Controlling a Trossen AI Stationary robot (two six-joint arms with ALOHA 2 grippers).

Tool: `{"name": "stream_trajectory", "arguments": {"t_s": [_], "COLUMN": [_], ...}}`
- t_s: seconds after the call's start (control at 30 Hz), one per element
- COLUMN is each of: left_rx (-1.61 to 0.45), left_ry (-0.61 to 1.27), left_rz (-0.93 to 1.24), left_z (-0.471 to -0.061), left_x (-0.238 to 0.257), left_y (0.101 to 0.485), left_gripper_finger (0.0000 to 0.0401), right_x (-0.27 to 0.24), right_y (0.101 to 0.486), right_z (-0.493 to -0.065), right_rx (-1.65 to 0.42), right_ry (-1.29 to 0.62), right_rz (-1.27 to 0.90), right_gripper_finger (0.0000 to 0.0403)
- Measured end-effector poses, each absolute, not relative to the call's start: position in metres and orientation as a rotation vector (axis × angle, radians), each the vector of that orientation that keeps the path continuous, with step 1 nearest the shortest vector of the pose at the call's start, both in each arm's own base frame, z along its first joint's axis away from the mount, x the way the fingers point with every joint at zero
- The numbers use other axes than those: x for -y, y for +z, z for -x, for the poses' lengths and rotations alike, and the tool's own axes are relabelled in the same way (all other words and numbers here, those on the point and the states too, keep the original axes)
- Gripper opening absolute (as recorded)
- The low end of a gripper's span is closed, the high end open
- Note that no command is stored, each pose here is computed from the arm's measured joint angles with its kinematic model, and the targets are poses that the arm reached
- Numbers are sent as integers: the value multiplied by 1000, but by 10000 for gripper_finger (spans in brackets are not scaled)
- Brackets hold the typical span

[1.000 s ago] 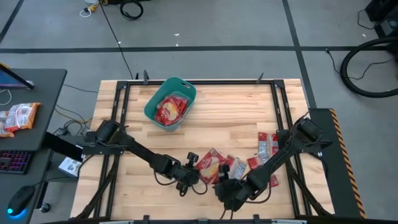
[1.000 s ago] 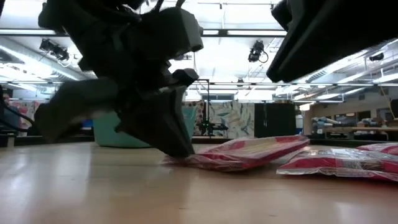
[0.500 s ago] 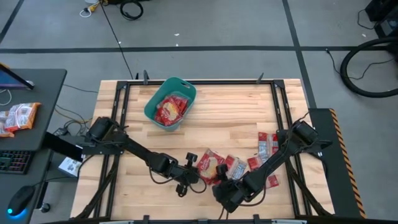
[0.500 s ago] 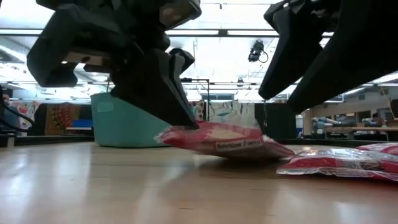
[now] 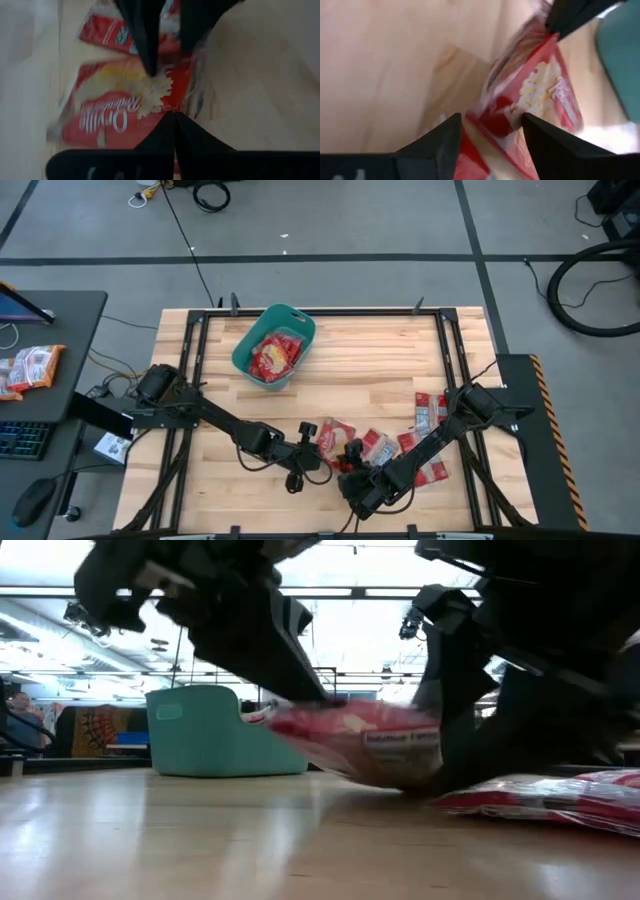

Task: Sort popcorn bags into baskets
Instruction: Put the popcorn bag into the green bin

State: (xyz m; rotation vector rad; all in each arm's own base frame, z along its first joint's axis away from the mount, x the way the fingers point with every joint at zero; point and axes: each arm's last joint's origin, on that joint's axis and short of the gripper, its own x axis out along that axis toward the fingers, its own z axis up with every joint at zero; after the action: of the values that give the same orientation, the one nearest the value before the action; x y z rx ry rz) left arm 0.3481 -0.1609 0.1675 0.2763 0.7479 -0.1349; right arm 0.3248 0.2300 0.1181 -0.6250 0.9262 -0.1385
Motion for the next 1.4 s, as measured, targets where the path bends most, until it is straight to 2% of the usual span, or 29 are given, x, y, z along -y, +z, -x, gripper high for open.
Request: {"name": "stream_trajectory", "arguments": {"t_s": [0.17, 0.4, 0.57, 0.7, 0.9, 1.13, 1.4], "left_rx": [-726, -730, -730, -744, -720, -660, -607], "left_ry": [-146, -174, -181, -153, -107, -8, 10], "left_rz": [-270, -267, -243, -242, -283, -354, -256], "left_z": [-345, -343, -341, -332, -311, -279, -247], "left_x": [164, 167, 172, 173, 181, 190, 177], "left_y": [176, 175, 177, 187, 209, 206, 191], "left_gripper_finger": [2, 3, 34, 75, 120, 122, 121], "right_x": [-222, -217, -217, -221, -222, -214, -177], "right_y": [119, 119, 120, 129, 150, 174, 193], "right_z": [-330, -334, -334, -339, -341, -341, -371], "right_rx": [-902, -902, -912, -916, -969, -954, -974], "right_ry": [-212, -223, -218, -200, -245, -430, -520], "right_rz": [647, 631, 617, 618, 664, 717, 694], "right_gripper_finger": [162, 20, 28, 11, 10, 7, 7]}}
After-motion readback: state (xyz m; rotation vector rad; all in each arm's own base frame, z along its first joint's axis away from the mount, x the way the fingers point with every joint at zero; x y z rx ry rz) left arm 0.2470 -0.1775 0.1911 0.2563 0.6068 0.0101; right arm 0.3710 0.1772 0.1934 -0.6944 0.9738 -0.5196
